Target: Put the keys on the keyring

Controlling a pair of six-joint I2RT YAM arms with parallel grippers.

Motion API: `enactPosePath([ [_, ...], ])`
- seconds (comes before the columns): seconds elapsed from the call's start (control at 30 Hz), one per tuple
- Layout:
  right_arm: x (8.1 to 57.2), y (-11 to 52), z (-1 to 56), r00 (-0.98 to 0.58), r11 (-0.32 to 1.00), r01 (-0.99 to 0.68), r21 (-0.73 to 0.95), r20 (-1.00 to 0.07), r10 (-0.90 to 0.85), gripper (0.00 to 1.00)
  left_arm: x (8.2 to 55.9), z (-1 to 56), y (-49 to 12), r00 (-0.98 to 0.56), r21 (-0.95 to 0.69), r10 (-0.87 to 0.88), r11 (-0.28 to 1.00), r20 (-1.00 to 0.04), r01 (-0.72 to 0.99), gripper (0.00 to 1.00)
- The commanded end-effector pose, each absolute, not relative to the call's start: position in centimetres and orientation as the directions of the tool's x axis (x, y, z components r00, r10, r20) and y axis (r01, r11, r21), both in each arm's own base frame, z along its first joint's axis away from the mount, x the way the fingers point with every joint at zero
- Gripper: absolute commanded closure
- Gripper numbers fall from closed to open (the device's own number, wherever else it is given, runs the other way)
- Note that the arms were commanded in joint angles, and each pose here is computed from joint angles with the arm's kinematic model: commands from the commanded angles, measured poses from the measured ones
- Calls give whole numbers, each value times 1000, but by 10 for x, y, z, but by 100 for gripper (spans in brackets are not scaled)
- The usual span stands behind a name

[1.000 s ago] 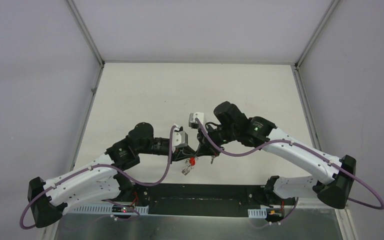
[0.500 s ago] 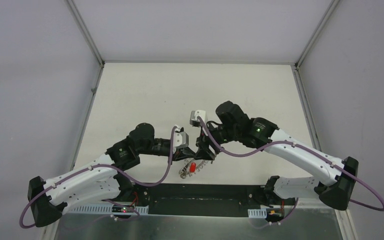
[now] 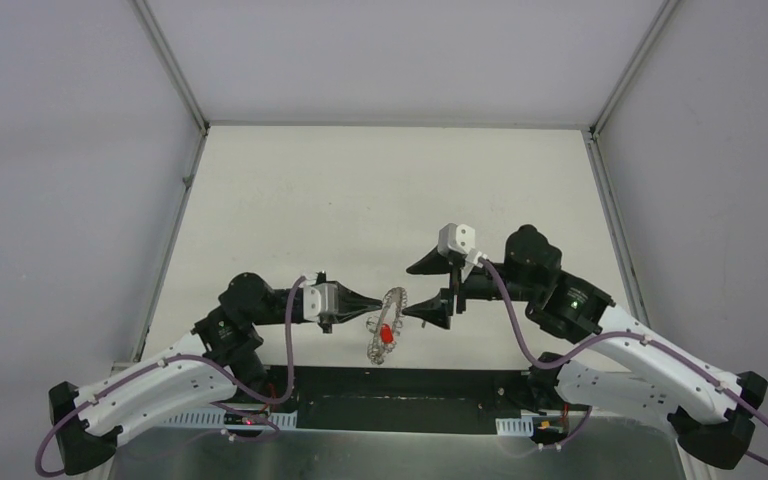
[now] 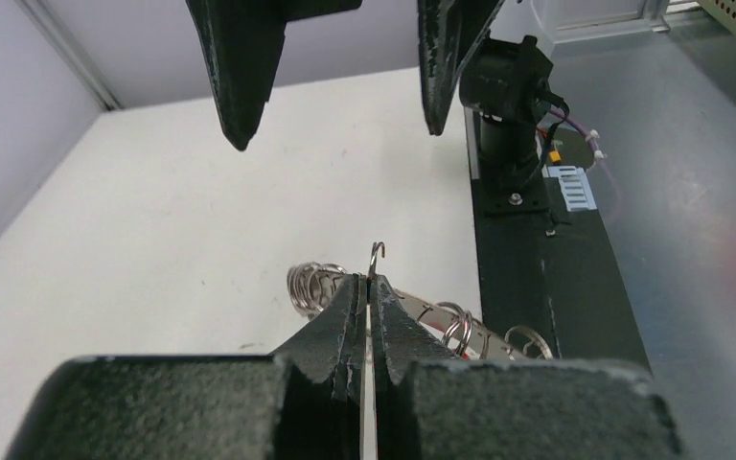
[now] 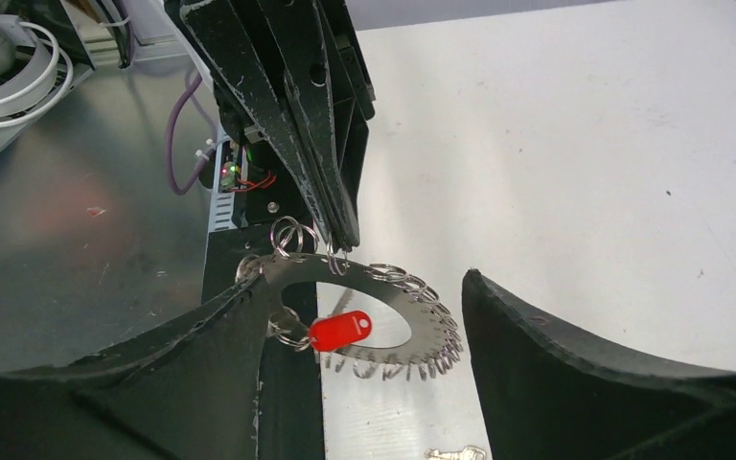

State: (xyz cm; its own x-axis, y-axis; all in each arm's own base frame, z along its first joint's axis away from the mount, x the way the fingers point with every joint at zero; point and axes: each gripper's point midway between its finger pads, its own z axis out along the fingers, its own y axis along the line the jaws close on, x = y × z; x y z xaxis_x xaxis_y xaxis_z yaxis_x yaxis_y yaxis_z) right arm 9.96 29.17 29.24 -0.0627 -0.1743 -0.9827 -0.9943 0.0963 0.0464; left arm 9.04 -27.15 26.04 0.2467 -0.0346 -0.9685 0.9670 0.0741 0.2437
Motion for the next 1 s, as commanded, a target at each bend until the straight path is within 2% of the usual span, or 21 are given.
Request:
enactPosePath([
  [0.0,92,297,315,35,23,-999,-36,-997,-64,26,79,304,-269,463,454,-214,92,-860,886,100],
  [0.1,85,300,313,54,-32,-998,-52,-997,-52,33,78,307,-267,537,527,-233,109,-811,843,100],
  [0.27,78,309,308,46,-110,-993,-40,-997,-57,51,80,318,-263,586,564,-281,166,-759,809,100],
  [0.6,80,325,306,40,-162,-986,-32,-998,-46,65,79,320,-265,550,522,-331,175,-767,835,100],
  [0.7,80,327,305,35,-166,-986,-26,-998,-48,75,79,321,-264,542,512,-335,179,-771,840,100],
  [0.9,80,329,304,29,-168,-986,-21,-999,-45,100,80,320,-264,526,496,-333,177,-782,850,100],
  [0.97,80,328,303,27,-167,-986,-19,-998,-49,100,80,319,-264,525,495,-331,178,-784,851,100],
])
